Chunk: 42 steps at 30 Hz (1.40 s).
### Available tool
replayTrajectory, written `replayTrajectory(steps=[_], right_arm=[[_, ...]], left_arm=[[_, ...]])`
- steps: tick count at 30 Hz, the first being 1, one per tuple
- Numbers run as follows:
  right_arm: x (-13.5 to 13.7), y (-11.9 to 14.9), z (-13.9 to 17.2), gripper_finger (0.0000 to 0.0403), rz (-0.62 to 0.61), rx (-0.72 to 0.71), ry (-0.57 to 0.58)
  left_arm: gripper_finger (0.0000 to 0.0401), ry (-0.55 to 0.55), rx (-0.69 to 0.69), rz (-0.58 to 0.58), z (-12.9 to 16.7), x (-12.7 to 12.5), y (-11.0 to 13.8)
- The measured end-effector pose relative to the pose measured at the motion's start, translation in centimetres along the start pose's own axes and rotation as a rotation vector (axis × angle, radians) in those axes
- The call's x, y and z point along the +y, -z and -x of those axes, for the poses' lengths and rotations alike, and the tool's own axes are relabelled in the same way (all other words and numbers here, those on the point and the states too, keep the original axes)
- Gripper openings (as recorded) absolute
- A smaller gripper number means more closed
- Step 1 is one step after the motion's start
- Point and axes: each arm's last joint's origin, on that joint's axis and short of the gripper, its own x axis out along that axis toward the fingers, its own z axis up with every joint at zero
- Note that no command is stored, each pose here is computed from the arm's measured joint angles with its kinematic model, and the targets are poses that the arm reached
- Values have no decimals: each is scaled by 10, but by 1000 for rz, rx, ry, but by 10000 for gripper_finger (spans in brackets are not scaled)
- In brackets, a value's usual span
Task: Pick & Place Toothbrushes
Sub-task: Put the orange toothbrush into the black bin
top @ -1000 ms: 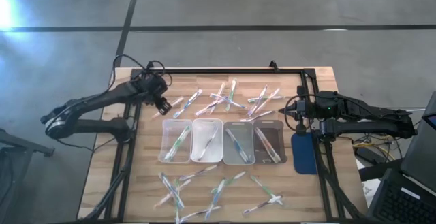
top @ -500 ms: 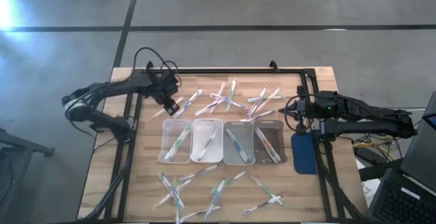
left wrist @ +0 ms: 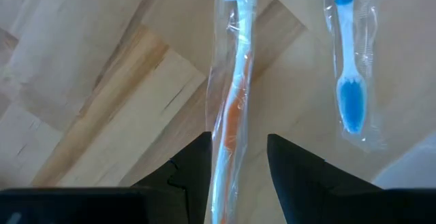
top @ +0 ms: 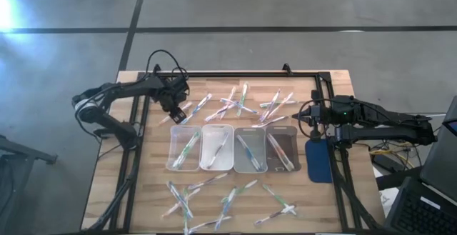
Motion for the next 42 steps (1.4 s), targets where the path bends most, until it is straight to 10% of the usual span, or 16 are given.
replayTrajectory(steps=[15,30,42], right_arm=[[0,0,0,8,0,0,0],[0,0,0,8,0,0,0],[0,0,0,8,0,0,0]], left_arm=[[141,-45,48,9,-19,1,-6],[12,-47,39,-8,-17,1,-8],[11,-48,-92,-16,52,0,-28]])
